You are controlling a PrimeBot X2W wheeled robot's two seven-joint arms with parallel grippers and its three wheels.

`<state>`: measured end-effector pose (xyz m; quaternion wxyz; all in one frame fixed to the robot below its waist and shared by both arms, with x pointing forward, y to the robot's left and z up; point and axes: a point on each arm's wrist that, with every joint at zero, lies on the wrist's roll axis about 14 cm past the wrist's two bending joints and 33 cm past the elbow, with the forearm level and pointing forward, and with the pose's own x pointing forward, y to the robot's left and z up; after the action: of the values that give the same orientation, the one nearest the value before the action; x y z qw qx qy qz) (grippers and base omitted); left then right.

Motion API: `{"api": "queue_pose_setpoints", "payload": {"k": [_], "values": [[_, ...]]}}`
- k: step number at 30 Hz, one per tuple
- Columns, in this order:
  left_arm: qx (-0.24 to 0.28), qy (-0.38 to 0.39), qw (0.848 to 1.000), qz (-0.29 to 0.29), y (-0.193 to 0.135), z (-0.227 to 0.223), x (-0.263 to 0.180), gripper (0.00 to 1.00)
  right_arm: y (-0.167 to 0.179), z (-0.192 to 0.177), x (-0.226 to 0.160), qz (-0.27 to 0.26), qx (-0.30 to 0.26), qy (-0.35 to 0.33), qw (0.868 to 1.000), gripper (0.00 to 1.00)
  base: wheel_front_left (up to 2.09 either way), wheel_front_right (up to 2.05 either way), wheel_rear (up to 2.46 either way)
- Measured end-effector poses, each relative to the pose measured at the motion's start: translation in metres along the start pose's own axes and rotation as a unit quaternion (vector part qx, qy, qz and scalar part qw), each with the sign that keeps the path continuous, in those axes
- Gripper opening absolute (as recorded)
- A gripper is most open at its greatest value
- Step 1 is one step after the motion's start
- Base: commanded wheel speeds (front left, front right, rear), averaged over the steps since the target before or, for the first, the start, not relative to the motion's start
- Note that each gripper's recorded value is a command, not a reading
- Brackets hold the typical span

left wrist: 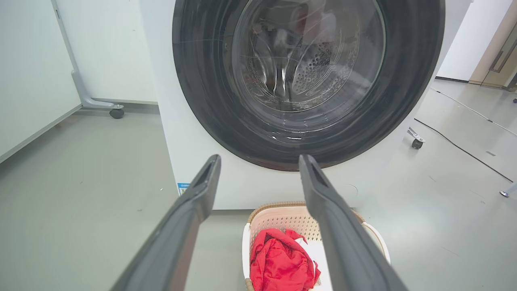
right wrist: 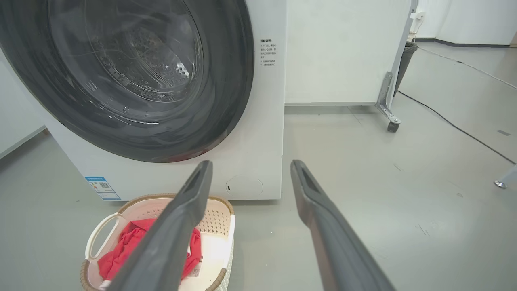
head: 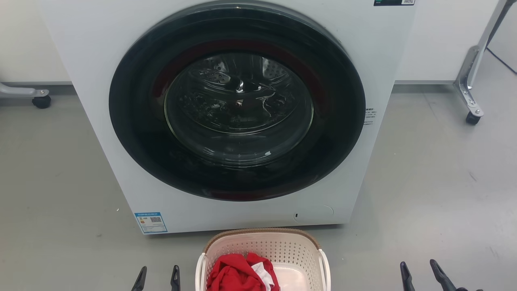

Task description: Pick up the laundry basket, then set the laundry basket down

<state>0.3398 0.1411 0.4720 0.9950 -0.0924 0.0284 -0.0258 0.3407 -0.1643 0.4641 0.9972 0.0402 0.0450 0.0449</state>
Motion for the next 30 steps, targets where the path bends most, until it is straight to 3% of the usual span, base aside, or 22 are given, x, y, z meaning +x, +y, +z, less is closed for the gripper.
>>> {"api": "queue_pose_setpoints", "payload": {"k": [30], "values": [[0.006, 0.023, 1.000, 0.016, 0.006, -0.005, -0.002, 1.00, -0.006, 0.017, -0.002, -0.009, -0.024, -0.030, 0.999, 1.00, 0.00, 0.00, 0.00]]}}
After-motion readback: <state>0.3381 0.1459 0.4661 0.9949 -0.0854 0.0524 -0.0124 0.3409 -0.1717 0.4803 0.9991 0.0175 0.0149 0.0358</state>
